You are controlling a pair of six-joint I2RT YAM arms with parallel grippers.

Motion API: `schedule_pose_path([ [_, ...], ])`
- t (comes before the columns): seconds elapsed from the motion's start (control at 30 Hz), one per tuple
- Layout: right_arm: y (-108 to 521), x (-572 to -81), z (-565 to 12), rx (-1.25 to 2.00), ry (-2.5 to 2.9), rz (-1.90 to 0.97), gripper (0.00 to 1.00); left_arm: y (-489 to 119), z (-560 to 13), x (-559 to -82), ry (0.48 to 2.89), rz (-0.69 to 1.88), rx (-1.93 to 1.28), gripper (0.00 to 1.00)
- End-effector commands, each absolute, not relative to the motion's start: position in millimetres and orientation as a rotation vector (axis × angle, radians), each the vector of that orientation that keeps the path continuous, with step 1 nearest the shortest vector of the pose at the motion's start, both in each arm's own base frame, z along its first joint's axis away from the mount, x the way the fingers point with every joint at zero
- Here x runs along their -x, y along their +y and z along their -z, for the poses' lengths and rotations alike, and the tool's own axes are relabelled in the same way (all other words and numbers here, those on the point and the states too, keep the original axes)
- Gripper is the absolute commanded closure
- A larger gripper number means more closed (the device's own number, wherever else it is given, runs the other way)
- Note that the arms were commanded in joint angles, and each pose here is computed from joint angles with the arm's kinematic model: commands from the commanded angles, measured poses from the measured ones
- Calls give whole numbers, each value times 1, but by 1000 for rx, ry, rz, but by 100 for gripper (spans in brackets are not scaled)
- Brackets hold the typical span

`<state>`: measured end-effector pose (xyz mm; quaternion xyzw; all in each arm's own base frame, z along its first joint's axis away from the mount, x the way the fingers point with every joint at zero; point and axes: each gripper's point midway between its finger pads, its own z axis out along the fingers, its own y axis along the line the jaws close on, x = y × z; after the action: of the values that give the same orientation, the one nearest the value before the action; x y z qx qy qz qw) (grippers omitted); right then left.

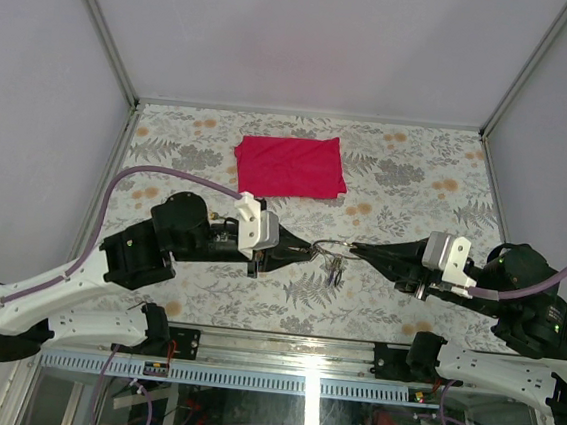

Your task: Put the keys on the keyring

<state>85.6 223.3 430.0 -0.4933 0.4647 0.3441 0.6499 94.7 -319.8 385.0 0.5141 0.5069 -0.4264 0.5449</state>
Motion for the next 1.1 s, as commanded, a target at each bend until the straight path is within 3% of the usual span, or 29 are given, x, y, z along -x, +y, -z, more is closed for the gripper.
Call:
schedule_pose_path([
  [0.0, 218, -84, -461, 1053, 982, -794, 100, -313, -404, -99, 1161, 979, -1179, 91],
  [0.2, 220, -90, -447, 1095, 1034, -752, 100, -311, -405, -100, 1171, 959, -1189, 99],
  [0.6, 229, -99, -433, 1120, 1079, -714, 86, -311, -399, -102, 1201, 931, -1231, 100],
  [1.07, 238, -101, -429, 1170, 1083, -699, 60, -313, -394, -106, 1234, 908, -1248, 100],
])
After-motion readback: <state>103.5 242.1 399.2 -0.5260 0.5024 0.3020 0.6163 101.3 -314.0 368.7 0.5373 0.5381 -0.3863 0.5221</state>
